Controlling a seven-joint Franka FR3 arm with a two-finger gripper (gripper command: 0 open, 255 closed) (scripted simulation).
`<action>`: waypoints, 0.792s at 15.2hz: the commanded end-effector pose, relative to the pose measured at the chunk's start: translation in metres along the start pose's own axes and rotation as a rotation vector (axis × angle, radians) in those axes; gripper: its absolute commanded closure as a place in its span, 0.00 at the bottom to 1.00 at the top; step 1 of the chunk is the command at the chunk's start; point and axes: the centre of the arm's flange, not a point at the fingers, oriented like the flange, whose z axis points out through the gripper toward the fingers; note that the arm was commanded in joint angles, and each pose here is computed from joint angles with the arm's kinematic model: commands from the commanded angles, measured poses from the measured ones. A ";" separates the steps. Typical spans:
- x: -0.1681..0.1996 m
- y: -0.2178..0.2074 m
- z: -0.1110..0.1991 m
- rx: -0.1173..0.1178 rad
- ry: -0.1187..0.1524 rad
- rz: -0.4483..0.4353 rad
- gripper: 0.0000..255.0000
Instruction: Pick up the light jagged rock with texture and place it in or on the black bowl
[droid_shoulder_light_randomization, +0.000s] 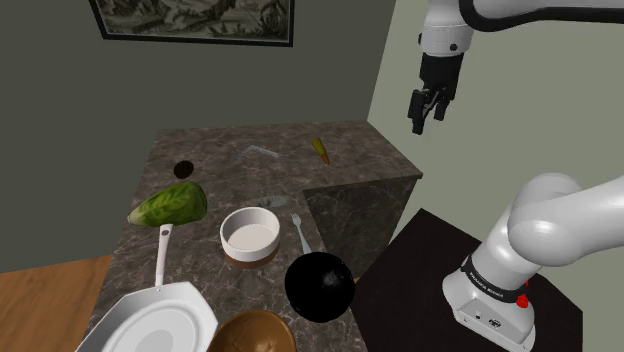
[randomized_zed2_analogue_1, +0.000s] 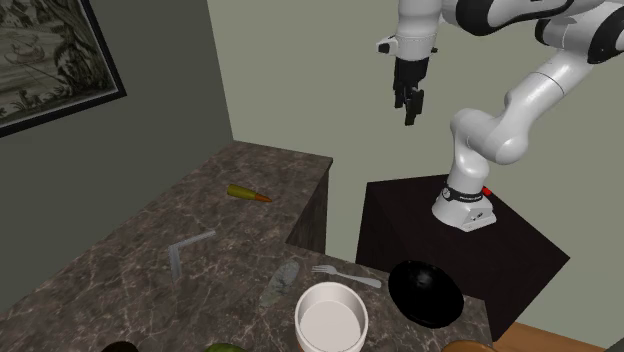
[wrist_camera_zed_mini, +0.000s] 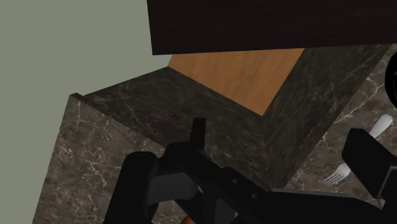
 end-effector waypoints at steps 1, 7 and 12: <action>0.000 0.000 0.000 0.000 0.000 0.000 0.00; 0.069 -0.018 0.036 -0.025 -0.002 -0.145 0.00; 0.124 -0.041 0.067 -0.045 -0.003 -0.265 0.00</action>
